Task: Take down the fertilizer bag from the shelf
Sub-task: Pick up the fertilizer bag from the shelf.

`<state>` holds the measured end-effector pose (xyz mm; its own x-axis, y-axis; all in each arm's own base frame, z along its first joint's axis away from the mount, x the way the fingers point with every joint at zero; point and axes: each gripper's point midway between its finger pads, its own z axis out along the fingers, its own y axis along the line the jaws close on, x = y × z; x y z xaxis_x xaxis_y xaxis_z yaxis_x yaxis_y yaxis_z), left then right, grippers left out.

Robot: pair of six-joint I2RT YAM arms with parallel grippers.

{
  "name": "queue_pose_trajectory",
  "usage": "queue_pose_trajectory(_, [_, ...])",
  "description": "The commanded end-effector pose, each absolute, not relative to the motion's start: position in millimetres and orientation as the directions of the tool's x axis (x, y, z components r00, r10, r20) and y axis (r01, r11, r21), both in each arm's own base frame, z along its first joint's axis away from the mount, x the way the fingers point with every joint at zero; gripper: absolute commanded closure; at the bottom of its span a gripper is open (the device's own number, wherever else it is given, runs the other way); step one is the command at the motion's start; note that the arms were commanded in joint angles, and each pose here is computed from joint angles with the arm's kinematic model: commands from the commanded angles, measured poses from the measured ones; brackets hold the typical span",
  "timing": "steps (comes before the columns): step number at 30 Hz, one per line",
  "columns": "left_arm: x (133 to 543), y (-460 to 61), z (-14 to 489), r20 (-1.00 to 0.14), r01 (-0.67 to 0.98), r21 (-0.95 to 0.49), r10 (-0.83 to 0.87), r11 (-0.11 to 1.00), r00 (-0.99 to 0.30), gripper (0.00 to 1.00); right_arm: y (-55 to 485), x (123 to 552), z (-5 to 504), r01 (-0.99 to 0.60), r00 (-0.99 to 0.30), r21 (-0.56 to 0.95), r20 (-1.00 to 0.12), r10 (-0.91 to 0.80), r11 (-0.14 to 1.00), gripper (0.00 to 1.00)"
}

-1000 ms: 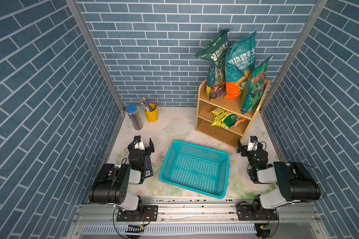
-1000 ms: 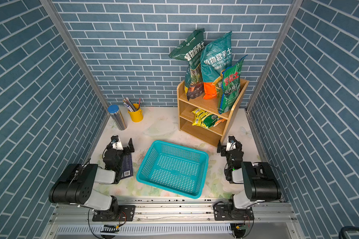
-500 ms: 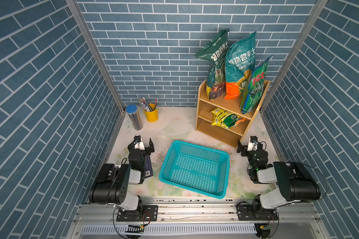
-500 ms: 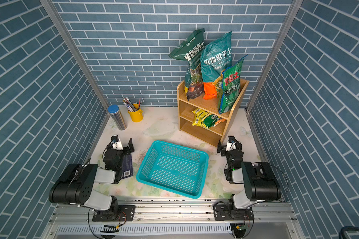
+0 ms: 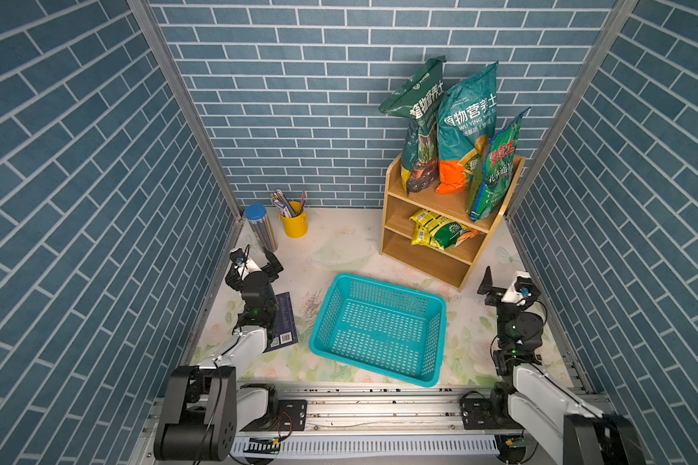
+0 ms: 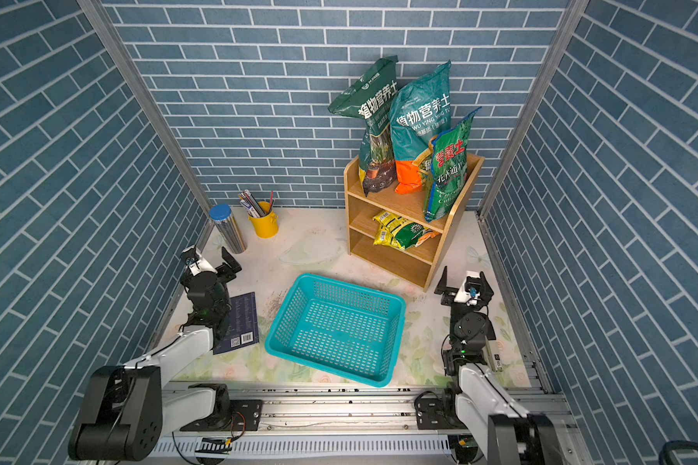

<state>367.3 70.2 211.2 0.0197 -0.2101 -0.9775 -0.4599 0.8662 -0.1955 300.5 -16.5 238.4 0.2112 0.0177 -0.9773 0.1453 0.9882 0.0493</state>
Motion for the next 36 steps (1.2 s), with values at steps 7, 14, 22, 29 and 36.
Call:
queue_pose_trajectory(7, [393, 46, 211, -0.948, -0.363, -0.238, -0.297, 0.901, -0.116, 0.00, -40, 304, 281, 0.265, 0.161, 0.301, -0.951, 0.266, 0.916, 0.00])
queue_pose_trajectory(14, [385, 10, 253, -0.974, -0.110, -0.217, -0.222, 0.970, -0.033, 0.00, 21, 311, 335, -0.068, 0.035, 0.136, -0.990, 0.139, 0.988, 0.00])
queue_pose_trajectory(22, [378, -3, 262, -0.984, -0.035, -0.160, -0.162, 0.986, -0.079, 0.00, 41, 291, 354, -0.206, 0.092, 0.202, -0.970, 0.225, 0.957, 0.00])
queue_pose_trajectory(29, [326, -31, 290, -0.970, 0.183, -0.158, -0.188, 0.970, 0.157, 0.00, 72, 311, 420, -0.364, 0.014, 0.201, -0.975, 0.222, 0.909, 0.00])
queue_pose_trajectory(36, [368, -36, 328, -0.875, 0.157, -0.484, -0.476, 0.861, -0.087, 0.00, 71, 320, 502, -0.346, 0.051, 0.160, -0.981, 0.188, 0.925, 0.00])
